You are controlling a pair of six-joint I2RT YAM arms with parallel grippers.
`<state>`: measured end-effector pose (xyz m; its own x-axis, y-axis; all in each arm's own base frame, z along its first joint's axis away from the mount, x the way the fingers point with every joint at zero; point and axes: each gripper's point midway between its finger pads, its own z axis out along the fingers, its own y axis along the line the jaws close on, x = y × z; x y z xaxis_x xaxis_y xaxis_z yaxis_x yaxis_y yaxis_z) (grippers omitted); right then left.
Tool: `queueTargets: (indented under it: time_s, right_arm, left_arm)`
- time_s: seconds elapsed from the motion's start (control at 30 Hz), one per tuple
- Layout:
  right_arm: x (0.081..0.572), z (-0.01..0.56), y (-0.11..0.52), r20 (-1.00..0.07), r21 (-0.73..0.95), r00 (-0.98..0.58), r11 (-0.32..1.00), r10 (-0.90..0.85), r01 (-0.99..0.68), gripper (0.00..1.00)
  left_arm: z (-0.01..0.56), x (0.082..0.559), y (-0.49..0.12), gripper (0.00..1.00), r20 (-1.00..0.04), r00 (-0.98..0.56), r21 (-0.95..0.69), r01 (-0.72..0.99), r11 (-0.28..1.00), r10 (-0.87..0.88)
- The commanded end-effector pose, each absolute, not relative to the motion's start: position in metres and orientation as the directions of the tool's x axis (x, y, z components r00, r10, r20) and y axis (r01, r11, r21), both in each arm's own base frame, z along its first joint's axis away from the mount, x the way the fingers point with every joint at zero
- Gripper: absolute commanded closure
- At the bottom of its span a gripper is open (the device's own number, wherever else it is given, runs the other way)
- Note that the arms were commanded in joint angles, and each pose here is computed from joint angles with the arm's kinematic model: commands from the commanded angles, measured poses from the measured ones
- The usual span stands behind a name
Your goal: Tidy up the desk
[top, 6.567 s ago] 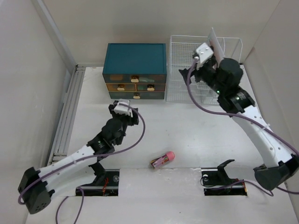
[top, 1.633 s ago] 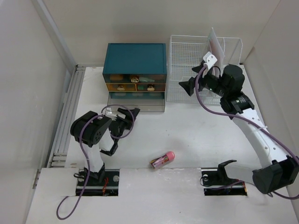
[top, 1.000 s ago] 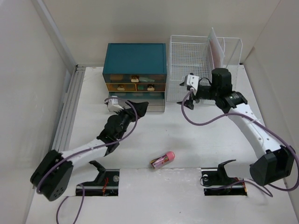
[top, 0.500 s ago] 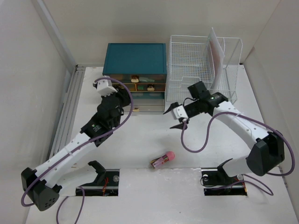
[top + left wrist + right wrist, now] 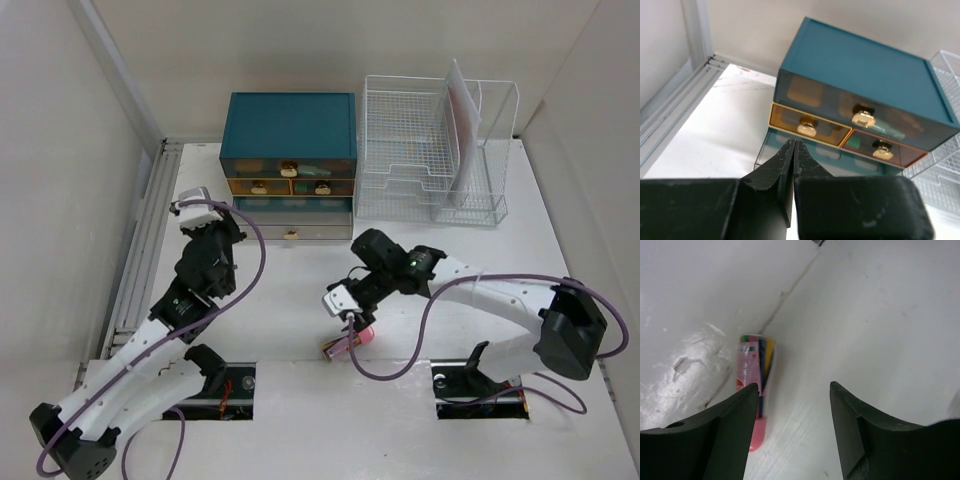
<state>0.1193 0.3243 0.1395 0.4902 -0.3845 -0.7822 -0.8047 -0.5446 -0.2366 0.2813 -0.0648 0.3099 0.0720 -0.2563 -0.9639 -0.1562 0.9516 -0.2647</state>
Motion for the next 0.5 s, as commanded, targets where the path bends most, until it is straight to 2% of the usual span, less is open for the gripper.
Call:
queueTargets:
  time_s: [0.0,0.1,0.47]
  right_arm:
    - [0.107,0.124,0.327,-0.787,-0.178,0.443,-0.530,-0.430,-0.829,0.36]
    - [0.102,0.112,0.328,-0.774,-0.151,0.424,-0.512,-0.471,-0.845,0.40]
    - [0.090,0.094,0.344,-0.765,-0.048,0.332,-0.467,-0.551,-0.883,0.40]
  left_arm:
    - [0.337,0.270,-0.047,1.00,-0.939,0.176,-0.326,-0.177,0.929,-0.296]
    - [0.340,0.266,-0.043,1.00,-0.934,0.193,-0.335,-0.173,0.926,-0.301]
    - [0.352,0.254,-0.031,1.00,-0.908,0.250,-0.383,-0.164,0.909,-0.337]
